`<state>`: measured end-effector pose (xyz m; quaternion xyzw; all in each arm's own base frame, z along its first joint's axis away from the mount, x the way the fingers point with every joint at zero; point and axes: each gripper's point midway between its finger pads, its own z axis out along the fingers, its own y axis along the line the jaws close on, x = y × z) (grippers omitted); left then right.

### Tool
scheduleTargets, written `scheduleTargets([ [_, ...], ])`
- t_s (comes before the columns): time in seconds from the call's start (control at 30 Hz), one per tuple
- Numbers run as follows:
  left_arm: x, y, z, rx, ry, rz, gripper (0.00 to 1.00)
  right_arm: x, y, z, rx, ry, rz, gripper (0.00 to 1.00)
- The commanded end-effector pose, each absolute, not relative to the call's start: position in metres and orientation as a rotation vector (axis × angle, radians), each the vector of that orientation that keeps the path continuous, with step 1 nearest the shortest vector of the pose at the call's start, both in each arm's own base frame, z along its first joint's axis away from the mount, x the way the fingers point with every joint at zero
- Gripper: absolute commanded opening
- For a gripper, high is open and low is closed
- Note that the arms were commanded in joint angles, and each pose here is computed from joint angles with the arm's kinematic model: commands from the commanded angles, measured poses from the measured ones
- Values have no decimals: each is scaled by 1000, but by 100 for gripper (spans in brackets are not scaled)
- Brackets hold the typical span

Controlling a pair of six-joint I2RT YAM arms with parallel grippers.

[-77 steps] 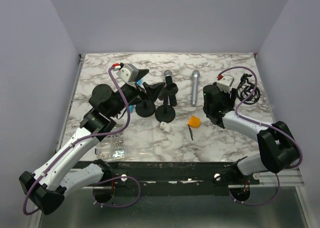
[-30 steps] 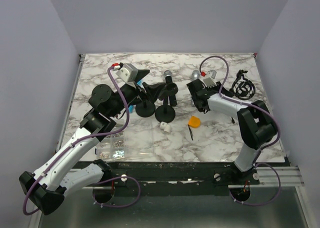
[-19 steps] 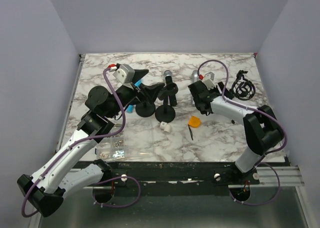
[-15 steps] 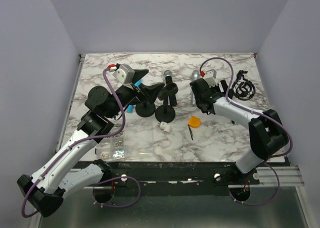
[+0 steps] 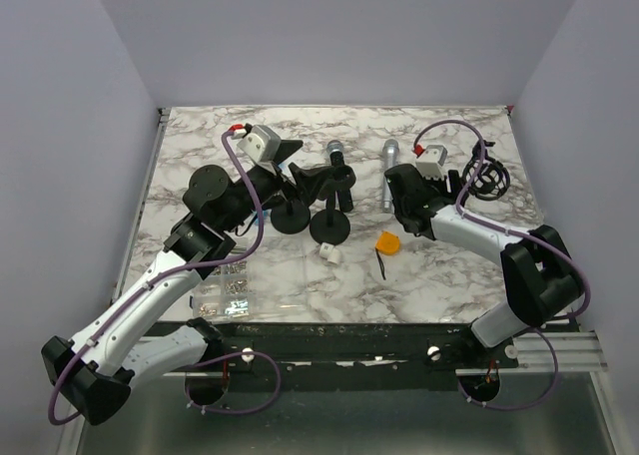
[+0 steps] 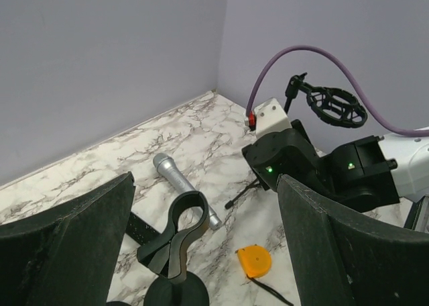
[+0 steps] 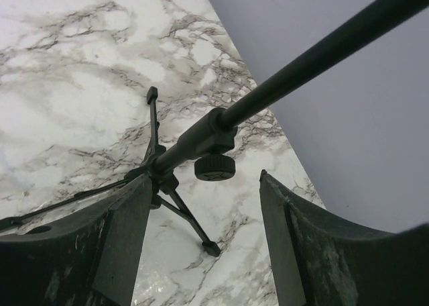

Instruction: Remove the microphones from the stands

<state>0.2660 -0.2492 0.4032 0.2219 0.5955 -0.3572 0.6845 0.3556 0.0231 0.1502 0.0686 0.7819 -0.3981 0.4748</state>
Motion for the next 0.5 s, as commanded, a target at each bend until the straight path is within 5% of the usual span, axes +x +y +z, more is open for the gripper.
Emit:
scheduleTargets([
  [0.0, 265, -252, 406, 510, 1324, -808, 86, 351, 16, 160, 316, 1802, -990, 64],
  [0.1, 265, -253, 406, 511, 1322, -812, 86, 356, 20, 163, 334, 1784, -927, 56],
  [0.47, 264, -251, 409, 508, 1314, -809, 86, 367, 18, 162, 285, 1789, -946, 52],
])
